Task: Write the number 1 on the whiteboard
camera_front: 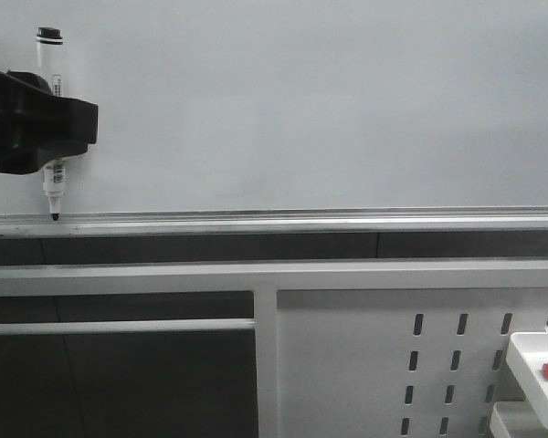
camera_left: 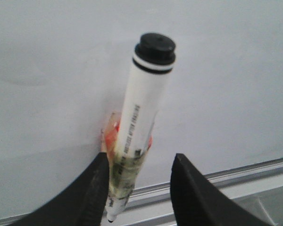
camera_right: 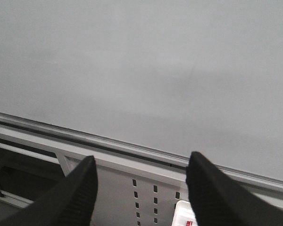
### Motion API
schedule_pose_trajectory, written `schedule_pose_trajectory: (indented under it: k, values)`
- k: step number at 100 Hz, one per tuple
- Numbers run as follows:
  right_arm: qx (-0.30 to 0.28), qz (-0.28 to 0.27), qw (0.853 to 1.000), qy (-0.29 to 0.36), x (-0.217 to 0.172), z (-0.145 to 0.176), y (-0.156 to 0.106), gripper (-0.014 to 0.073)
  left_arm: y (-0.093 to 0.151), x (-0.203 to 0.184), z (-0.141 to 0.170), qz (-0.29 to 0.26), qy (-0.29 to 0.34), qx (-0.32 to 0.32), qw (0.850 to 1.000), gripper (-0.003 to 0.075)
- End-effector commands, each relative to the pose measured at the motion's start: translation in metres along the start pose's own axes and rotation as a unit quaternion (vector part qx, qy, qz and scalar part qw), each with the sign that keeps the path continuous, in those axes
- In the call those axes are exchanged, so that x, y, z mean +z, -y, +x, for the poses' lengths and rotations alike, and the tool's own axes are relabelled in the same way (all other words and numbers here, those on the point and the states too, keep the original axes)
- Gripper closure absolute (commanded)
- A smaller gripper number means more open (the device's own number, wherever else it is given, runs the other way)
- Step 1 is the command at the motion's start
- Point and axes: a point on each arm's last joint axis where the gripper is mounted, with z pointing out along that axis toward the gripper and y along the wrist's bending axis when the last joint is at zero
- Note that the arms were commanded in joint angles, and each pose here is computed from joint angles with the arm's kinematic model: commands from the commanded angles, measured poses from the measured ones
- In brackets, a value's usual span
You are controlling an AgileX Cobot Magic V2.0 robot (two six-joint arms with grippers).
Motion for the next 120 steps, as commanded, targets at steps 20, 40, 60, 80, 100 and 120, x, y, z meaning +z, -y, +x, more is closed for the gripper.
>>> schedule_pose_trajectory:
  k: [20, 40, 60, 80, 100, 120]
  values:
    - [-0.002, 0.006, 0.999, 0.045, -0.001, -0.015, 0.001, 0.0214, 0.000, 0.003, -0.012, -0.015, 0.038, 0.000, 0.999, 0.0436]
    - [0.003, 0.004, 0.999, 0.045, -0.001, -0.015, 0.001, 0.0215, 0.002, 0.009, -0.005, -0.014, 0.017, 0.008, 1.000, 0.0436]
    - [0.013, 0.000, 0.999, 0.044, -0.001, -0.015, 0.000, 0.0215, 0.002, 0.012, -0.003, -0.018, 0.015, 0.011, 1.000, 0.0526]
    - [0.016, -0.003, 0.999, 0.043, -0.001, -0.015, 0.000, 0.0215, 0.002, 0.012, -0.003, -0.018, 0.020, 0.015, 1.000, 0.0740]
    - [-0.002, -0.027, 0.999, 0.033, -0.005, -0.019, -0.005, 0.0215, 0.005, 0.008, -0.008, 0.006, 0.028, 0.037, 0.999, 0.0740]
    - [-0.064, -0.200, 0.976, 0.060, -0.019, -0.036, -0.037, 0.0216, 0.023, -0.017, -0.017, 0.120, 0.023, 0.128, 0.984, 0.0740]
